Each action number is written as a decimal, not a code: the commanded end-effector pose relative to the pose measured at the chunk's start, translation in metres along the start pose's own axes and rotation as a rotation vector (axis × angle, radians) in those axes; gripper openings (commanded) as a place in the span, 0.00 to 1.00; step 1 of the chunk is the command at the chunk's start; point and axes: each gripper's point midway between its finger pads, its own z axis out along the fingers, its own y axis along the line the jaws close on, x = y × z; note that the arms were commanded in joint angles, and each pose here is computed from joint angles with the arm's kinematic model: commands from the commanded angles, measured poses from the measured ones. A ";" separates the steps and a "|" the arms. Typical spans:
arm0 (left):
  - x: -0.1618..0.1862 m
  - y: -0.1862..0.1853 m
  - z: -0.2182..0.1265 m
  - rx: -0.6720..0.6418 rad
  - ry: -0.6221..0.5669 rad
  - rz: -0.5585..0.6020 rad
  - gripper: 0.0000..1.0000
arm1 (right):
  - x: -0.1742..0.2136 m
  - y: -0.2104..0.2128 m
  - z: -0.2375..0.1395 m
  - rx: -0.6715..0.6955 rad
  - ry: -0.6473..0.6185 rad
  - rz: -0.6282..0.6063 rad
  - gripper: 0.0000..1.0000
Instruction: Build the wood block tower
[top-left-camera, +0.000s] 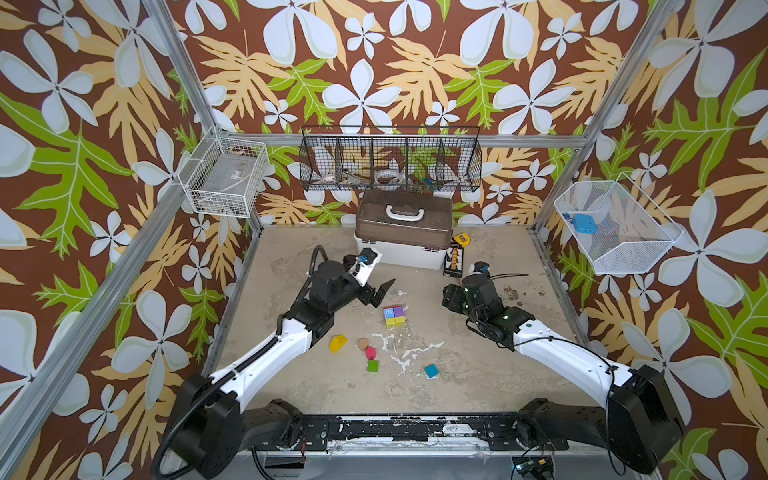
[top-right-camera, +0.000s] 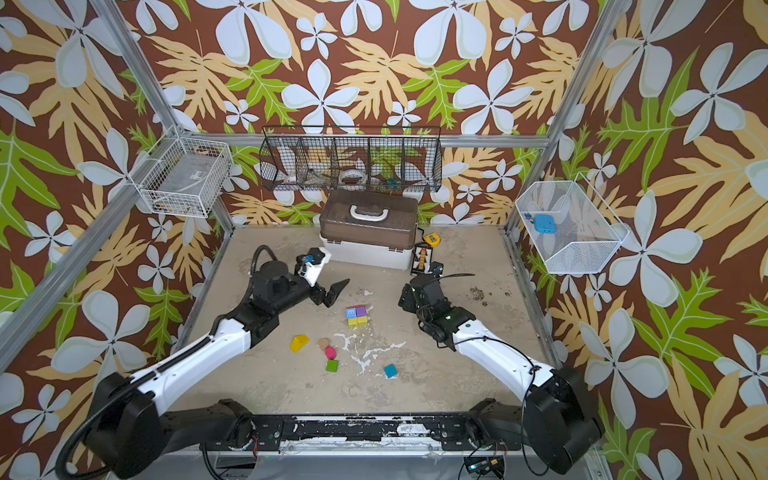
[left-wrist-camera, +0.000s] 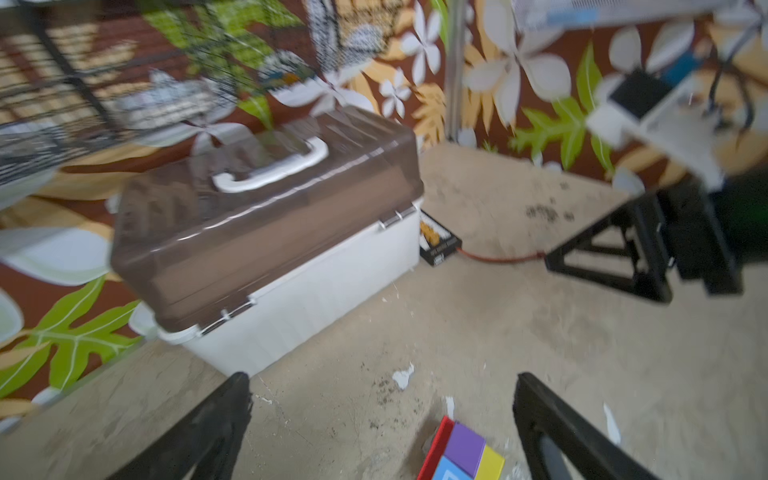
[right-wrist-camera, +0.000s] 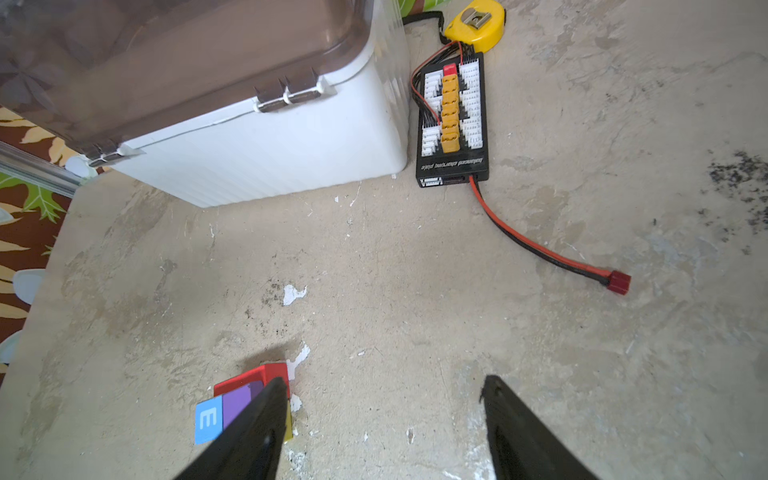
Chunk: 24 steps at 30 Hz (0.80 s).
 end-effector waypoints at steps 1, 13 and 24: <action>-0.029 0.047 -0.039 -0.248 -0.270 -0.419 1.00 | 0.005 0.010 0.009 -0.023 0.049 -0.028 0.75; 0.092 0.047 -0.070 -0.359 0.023 -0.684 1.00 | 0.054 0.017 0.056 -0.034 0.246 -0.043 0.73; 0.174 0.021 -0.023 -0.474 0.523 -0.548 1.00 | 0.091 0.036 0.079 -0.003 0.342 -0.133 0.68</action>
